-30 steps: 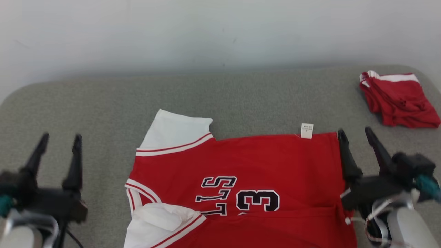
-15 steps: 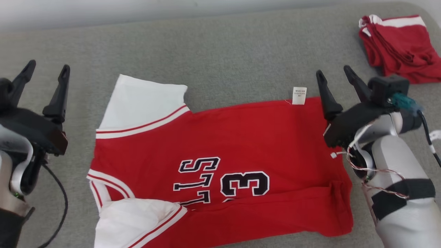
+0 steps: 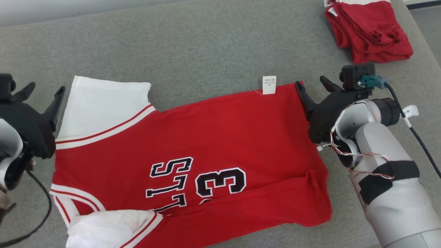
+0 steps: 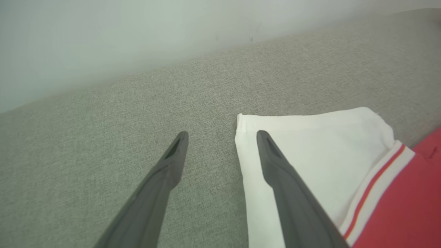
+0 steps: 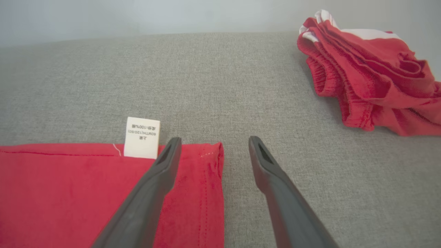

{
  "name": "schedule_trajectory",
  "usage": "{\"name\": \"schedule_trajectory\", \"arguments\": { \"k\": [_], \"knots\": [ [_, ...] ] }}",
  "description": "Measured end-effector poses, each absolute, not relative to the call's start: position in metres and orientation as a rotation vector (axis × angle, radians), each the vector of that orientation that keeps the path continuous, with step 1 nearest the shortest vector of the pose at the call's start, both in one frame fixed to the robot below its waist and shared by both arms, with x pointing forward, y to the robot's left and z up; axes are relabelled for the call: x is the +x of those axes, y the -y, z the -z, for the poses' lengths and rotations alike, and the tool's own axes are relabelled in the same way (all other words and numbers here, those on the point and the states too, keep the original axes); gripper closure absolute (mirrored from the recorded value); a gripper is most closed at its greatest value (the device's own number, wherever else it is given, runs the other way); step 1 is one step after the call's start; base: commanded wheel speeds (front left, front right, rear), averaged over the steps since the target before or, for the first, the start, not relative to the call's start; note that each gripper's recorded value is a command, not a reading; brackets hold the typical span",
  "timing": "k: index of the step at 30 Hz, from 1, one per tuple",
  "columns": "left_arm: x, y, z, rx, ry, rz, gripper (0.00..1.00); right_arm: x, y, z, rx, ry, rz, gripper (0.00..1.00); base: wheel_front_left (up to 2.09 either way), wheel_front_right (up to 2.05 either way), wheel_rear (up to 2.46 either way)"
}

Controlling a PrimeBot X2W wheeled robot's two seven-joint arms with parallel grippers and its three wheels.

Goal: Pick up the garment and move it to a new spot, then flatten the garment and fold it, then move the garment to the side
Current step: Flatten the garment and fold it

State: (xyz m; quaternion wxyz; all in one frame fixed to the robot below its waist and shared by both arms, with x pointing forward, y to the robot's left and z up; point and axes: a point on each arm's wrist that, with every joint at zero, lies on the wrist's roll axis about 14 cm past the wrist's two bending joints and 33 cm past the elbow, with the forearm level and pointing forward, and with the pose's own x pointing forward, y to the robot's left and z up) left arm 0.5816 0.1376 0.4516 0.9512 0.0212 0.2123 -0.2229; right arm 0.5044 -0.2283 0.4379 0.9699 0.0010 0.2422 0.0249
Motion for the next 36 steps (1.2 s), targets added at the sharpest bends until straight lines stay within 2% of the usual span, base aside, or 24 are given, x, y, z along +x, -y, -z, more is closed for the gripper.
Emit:
{"name": "schedule_trajectory", "arguments": {
  "k": [13, 30, 31, 32, 33, 34, 35, 36],
  "knots": [
    [0.596, -0.119, -0.428, 0.106, -0.561, 0.51, 0.0, 0.508, 0.221, -0.412, 0.012, -0.656, -0.063, 0.0, 0.0, 0.0, 0.0],
    [0.6, -0.108, -0.405, 0.136, -0.66, 0.54, 0.0, 0.511, 0.217, -0.405, -0.004, -0.701, -0.077, 0.0, 0.0, 0.0, 0.0],
    [0.6, -0.108, -0.405, 0.136, -0.66, 0.54, 0.0, 0.511, 0.217, -0.405, -0.004, -0.701, -0.077, 0.09, 0.0, 0.0, 0.0],
    [0.6, -0.109, -0.404, 0.132, -0.668, 0.539, 0.2, 0.512, 0.215, -0.405, -0.006, -0.699, -0.082, 0.55, 0.0, 0.0, 0.0],
    [0.6, -0.108, -0.403, 0.128, -0.672, 0.54, 0.31, 0.514, 0.213, -0.406, -0.008, -0.694, -0.086, 0.73, 0.0, 0.0, 0.0],
    [0.601, -0.108, -0.402, 0.126, -0.673, 0.541, 0.56, 0.516, 0.212, -0.406, -0.011, -0.694, -0.091, 1.0, 0.0, 0.0, 0.0],
    [0.6, -0.107, -0.401, 0.126, -0.676, 0.543, 0.92, 0.517, 0.211, -0.405, -0.014, -0.697, -0.093, 1.0, 0.0, 0.0, 0.0],
    [0.6, -0.106, -0.399, 0.116, -0.681, 0.546, 1.0, 0.518, 0.211, -0.404, -0.018, -0.7, -0.094, 1.0, 0.0, 0.0, 0.0]
  ]
}}
